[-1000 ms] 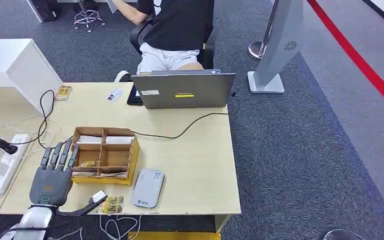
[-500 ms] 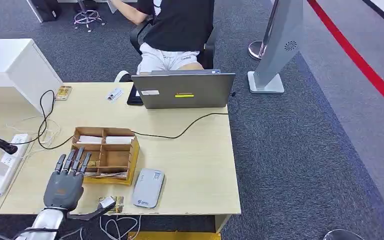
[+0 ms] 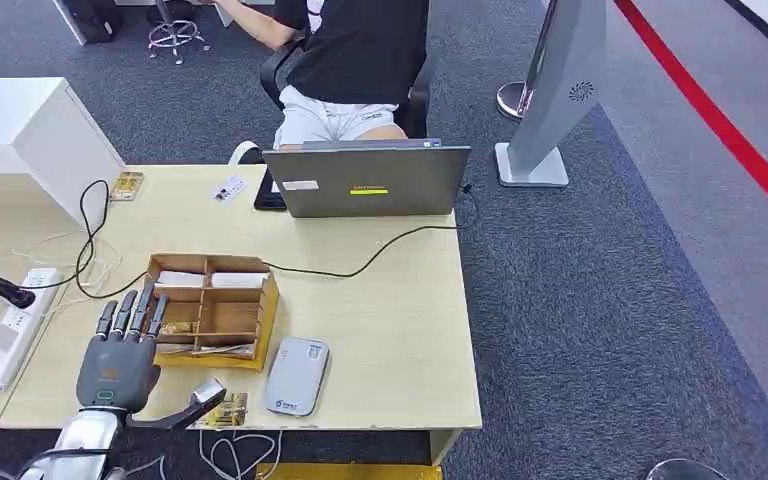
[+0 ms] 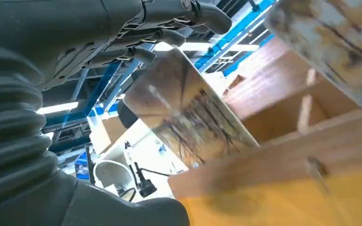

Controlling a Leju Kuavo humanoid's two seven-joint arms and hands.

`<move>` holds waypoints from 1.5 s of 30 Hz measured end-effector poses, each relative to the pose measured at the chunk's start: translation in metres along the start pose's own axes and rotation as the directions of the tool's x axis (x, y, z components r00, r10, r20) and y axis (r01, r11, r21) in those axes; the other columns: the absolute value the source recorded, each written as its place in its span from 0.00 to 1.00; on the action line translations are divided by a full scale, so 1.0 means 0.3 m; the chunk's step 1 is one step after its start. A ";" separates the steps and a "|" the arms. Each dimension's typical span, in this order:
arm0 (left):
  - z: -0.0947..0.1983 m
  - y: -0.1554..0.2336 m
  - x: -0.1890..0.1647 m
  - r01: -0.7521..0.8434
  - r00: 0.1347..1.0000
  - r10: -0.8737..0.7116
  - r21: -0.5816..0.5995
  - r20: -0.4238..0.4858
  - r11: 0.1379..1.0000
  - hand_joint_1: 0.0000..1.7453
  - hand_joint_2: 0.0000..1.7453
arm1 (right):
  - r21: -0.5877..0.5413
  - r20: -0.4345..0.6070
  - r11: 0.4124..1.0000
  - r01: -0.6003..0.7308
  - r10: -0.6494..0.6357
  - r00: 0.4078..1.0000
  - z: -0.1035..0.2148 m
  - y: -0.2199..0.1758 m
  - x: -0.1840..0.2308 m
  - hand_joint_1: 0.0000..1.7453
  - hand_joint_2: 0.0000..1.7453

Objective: Pass the card to the sensor for recognition and then transmit it.

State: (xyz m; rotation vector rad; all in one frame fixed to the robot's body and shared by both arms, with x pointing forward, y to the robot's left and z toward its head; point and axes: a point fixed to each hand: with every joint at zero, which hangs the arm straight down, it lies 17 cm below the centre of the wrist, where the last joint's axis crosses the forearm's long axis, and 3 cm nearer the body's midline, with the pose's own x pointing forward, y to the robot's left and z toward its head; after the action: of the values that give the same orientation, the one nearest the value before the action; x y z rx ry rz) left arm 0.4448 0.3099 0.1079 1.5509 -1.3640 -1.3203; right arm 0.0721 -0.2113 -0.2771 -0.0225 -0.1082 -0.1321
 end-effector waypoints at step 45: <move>-0.009 0.024 0.038 -0.049 0.999 0.049 0.003 0.003 0.999 1.00 1.00 | 0.004 0.001 1.000 0.003 -0.003 1.000 0.000 0.000 0.001 0.00 1.00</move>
State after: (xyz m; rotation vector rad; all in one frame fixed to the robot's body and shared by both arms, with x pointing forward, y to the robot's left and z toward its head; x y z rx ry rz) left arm 0.4446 0.2971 0.1123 1.5082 -1.3977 -1.2915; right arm 0.0724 -0.2112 -0.2771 -0.0179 -0.1091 -0.1353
